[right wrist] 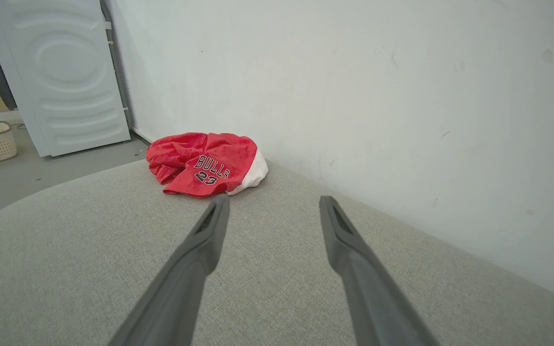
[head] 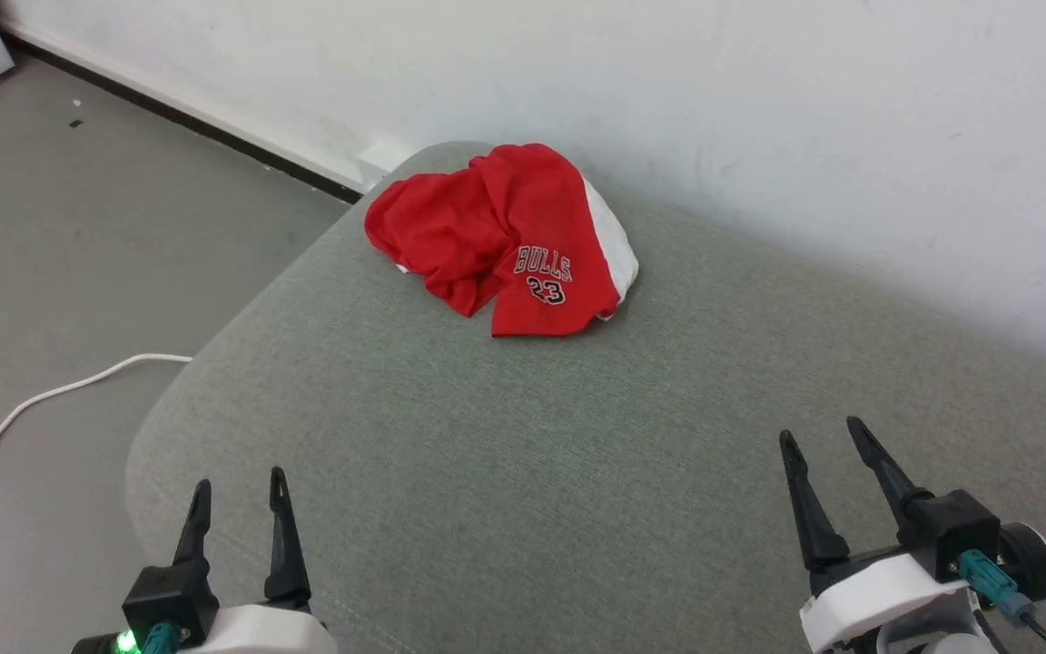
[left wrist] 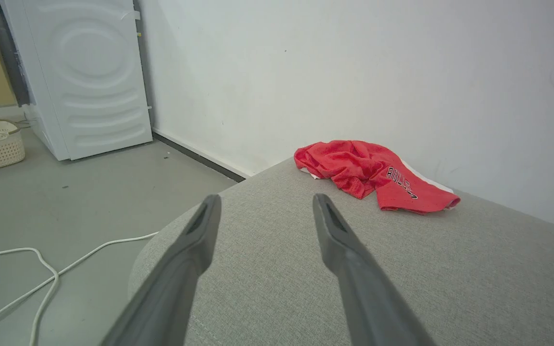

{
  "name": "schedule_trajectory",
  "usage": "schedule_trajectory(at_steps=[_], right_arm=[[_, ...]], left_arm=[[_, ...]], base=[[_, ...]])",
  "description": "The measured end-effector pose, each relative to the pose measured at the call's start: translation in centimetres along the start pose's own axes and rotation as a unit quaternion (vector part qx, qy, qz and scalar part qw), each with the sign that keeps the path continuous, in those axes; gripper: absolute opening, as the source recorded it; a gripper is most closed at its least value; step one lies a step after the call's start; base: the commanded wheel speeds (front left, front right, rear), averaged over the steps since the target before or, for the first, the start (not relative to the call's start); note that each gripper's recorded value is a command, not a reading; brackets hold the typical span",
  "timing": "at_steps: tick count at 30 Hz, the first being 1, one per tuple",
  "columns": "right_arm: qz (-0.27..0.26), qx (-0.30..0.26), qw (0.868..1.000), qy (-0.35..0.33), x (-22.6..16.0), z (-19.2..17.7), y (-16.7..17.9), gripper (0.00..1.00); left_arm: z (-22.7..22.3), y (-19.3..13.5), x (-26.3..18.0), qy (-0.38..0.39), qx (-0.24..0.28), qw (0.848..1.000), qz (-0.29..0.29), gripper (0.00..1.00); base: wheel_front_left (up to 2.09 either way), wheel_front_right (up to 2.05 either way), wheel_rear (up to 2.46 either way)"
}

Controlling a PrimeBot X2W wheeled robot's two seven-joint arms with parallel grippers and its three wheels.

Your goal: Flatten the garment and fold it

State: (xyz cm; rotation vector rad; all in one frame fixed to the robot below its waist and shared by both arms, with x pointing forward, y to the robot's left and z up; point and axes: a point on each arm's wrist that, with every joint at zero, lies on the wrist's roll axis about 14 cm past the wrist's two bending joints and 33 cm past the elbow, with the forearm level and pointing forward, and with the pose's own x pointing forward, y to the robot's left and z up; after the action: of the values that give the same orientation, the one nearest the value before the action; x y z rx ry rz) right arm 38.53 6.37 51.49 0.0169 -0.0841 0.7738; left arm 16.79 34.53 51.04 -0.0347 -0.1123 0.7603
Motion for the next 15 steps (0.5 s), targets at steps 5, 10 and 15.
schedule_trajectory(at_steps=[5, 10, 15], right_arm=[[0.010, 0.000, 1.000, -0.002, 0.3, 0.0, 0.6, 1.00], [0.015, 0.001, 1.000, -0.004, 0.5, -0.1, 1.0, 1.00], [0.014, 0.001, 1.000, -0.002, 0.4, -0.1, 0.9, 1.00]], left_arm=[[0.1, 0.8, -0.4, -0.005, -0.002, 1.000, 0.015, 1.00], [0.1, 1.2, -0.7, -0.006, -0.003, 1.000, 0.020, 1.00], [-0.1, 0.9, -0.7, -0.003, -0.003, 1.000, 0.016, 1.00]], base=[[0.00, 0.00, 0.00], [0.00, 0.00, 0.00], [0.00, 0.00, 0.00]])
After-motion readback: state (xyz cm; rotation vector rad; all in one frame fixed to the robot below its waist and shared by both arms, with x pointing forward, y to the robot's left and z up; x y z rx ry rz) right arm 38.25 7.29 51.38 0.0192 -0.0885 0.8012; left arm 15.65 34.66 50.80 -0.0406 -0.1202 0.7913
